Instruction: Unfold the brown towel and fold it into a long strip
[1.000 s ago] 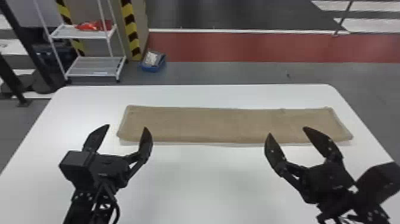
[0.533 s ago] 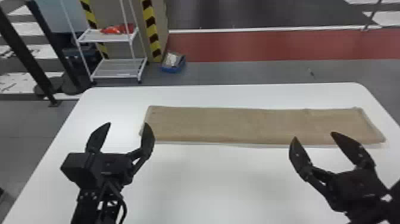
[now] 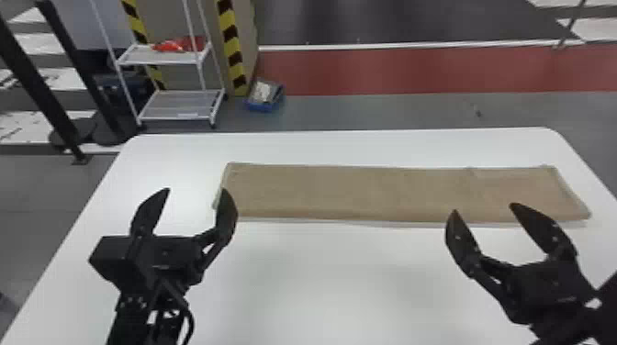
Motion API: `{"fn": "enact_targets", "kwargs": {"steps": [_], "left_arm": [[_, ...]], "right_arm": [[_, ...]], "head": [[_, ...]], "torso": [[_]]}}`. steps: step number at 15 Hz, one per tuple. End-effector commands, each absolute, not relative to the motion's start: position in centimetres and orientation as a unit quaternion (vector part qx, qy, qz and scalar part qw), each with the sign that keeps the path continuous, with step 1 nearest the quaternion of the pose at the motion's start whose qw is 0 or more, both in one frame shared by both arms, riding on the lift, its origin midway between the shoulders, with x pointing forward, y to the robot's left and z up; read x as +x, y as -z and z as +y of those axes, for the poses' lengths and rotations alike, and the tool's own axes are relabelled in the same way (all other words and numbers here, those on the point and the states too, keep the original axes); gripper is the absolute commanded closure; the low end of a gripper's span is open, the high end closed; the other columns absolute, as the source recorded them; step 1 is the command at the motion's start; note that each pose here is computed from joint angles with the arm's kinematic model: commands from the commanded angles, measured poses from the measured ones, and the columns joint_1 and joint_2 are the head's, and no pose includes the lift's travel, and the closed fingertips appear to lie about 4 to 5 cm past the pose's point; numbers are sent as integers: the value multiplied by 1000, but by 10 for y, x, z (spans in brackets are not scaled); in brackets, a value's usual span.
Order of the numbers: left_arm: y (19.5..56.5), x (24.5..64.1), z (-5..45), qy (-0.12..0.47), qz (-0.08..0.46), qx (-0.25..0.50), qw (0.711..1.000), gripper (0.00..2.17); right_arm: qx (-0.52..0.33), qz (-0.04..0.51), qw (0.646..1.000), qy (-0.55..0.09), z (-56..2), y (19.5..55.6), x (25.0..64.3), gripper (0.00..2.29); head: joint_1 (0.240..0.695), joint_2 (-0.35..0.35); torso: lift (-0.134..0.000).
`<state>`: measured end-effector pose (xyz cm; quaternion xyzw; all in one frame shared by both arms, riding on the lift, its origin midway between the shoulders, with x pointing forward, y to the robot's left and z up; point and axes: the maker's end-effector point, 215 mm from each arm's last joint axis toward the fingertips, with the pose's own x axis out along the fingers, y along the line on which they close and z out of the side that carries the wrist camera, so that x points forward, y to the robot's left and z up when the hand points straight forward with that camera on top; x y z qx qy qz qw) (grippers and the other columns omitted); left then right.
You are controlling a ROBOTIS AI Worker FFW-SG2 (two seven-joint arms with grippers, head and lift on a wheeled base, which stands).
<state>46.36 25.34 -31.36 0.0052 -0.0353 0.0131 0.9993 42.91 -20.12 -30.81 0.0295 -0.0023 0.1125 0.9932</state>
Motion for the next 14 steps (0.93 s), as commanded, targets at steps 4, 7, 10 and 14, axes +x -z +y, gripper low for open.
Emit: {"fn": "enact_targets", "kwargs": {"steps": [4,7,10,14], "left_arm": [[315,463,254,-12,-34,5,999,66],[314,464,255,-15,-34,4,999,80],[315,464,255,-13,-33,-1,999,83],[319,464,254,-11,-27,-4,1000,76]], "right_arm": [[30,-3,993,-111,-202,308,431,90],[30,-2,993,-110,-203,310,431,90],[30,-1,994,-108,-204,310,431,90],[30,-2,994,-108,-205,310,432,90]], "head": [[695,64],[695,65],[695,65],[695,63]], "torso": [[-123],[-123],[-123],[-123]]}}
